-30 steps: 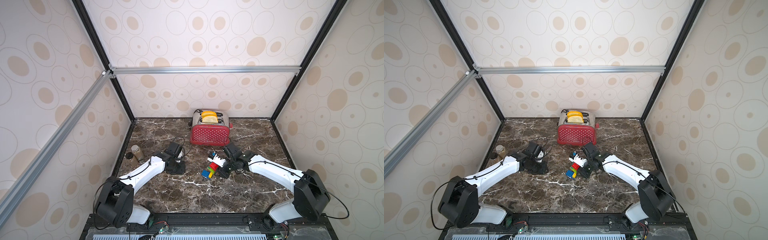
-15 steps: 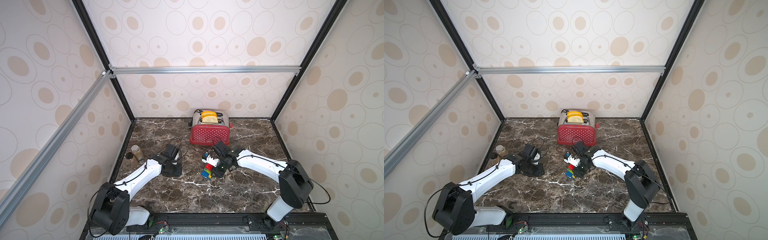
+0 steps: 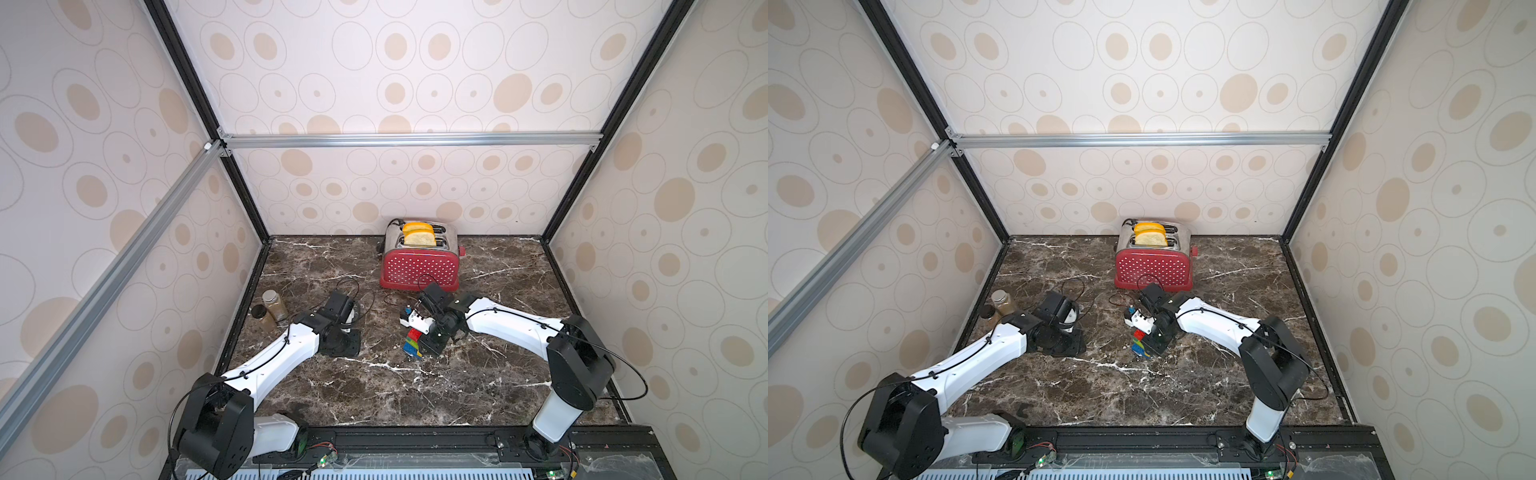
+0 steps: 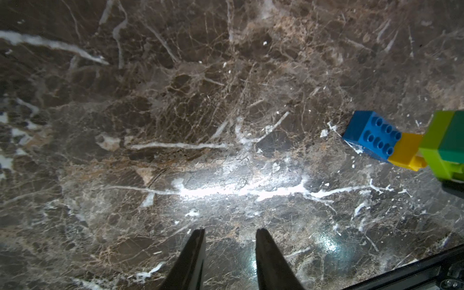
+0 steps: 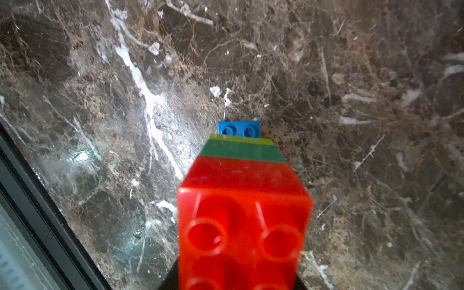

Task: Assemble the number 5 with lego
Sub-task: Assemble the lego brick with the lego brick.

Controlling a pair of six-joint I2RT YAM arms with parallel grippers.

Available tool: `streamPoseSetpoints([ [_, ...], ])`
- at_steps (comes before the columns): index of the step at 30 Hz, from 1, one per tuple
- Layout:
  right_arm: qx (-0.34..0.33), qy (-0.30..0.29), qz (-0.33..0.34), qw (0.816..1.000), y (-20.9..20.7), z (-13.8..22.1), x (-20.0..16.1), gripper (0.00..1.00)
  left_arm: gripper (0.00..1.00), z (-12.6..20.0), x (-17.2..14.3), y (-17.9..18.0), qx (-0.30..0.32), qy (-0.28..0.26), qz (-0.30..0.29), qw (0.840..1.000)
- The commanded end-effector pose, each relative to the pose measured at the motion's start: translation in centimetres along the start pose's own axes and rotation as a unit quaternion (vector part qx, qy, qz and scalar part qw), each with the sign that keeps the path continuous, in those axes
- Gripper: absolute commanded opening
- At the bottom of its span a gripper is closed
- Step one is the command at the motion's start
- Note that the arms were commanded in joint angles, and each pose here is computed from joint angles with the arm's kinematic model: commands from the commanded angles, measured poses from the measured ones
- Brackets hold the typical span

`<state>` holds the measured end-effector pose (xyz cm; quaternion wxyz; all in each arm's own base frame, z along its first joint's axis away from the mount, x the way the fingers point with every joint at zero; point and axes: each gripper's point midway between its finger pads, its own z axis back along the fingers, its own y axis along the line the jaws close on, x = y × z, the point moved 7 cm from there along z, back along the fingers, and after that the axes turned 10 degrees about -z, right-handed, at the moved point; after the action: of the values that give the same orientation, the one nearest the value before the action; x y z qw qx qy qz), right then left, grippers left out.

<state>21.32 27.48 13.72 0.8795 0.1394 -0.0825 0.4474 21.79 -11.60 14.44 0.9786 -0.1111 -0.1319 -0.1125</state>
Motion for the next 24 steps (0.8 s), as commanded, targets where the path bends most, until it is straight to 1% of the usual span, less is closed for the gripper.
streamPoseSetpoints([
  [1,-0.003,0.013,-0.003,1.0,0.2,-0.2,0.1,0.23,0.37,0.6,-0.3,0.3,0.008,-0.004,0.005,1.0],
  [14,-0.025,0.02,-0.005,0.999,-0.2,-1.1,0.1,0.24,0.37,0.6,-0.4,0.4,0.009,-0.006,0.007,1.0],
  [24,-0.03,0.028,-0.01,0.999,-0.2,-1.7,0.2,0.23,0.37,0.6,-0.5,0.4,0.009,-0.006,0.007,1.0],
])
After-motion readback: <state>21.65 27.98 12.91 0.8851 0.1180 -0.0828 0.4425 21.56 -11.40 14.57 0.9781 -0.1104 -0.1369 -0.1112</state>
